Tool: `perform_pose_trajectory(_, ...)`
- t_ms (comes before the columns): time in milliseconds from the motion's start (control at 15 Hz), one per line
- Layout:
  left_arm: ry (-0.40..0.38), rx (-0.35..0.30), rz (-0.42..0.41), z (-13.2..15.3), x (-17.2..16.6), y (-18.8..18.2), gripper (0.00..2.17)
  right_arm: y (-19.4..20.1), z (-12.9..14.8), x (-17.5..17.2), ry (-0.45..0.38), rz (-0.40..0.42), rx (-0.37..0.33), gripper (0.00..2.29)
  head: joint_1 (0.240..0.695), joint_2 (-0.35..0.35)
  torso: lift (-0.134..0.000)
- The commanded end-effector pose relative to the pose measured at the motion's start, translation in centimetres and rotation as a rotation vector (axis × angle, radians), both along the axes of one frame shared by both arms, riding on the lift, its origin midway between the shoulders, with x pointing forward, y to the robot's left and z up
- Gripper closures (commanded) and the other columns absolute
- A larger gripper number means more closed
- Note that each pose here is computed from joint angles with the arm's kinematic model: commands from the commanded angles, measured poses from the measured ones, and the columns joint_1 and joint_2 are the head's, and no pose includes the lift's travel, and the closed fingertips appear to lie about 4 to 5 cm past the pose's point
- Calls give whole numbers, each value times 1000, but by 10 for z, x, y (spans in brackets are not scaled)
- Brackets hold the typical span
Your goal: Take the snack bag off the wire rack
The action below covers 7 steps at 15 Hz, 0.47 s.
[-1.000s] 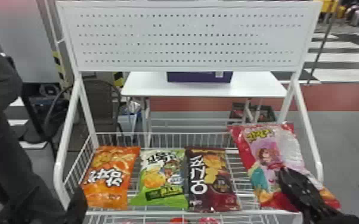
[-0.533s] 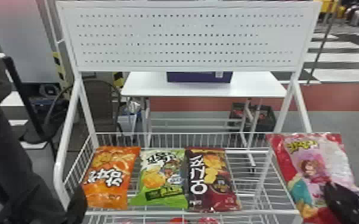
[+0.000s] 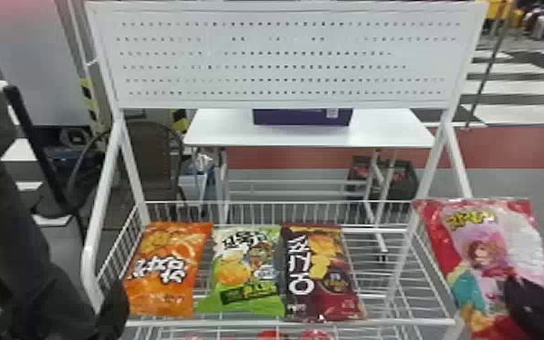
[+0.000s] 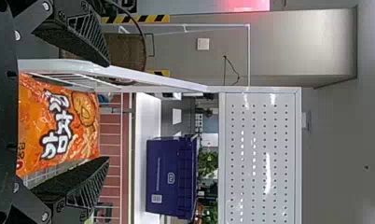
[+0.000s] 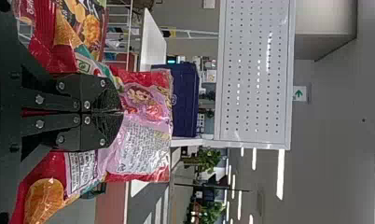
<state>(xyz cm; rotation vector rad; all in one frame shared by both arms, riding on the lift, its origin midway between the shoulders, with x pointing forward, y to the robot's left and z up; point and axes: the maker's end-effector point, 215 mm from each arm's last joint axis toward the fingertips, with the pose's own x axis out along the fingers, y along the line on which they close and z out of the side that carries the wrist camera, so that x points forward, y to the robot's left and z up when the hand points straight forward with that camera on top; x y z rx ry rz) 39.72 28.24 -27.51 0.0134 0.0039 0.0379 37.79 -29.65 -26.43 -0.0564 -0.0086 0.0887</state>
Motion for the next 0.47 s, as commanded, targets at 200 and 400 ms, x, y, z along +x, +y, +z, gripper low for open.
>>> perform_pose_trajectory(200, 2, -5, 2, 0, 0, 1, 188, 0, 1, -1, -4, -1, 4, 2047, 499, 0, 0)
perform_pose_trajectory(400, 2, -7, 2, 0, -1, 2, 188, -2, 4, -2, -14, -4, 6, 2047, 499, 0, 0)
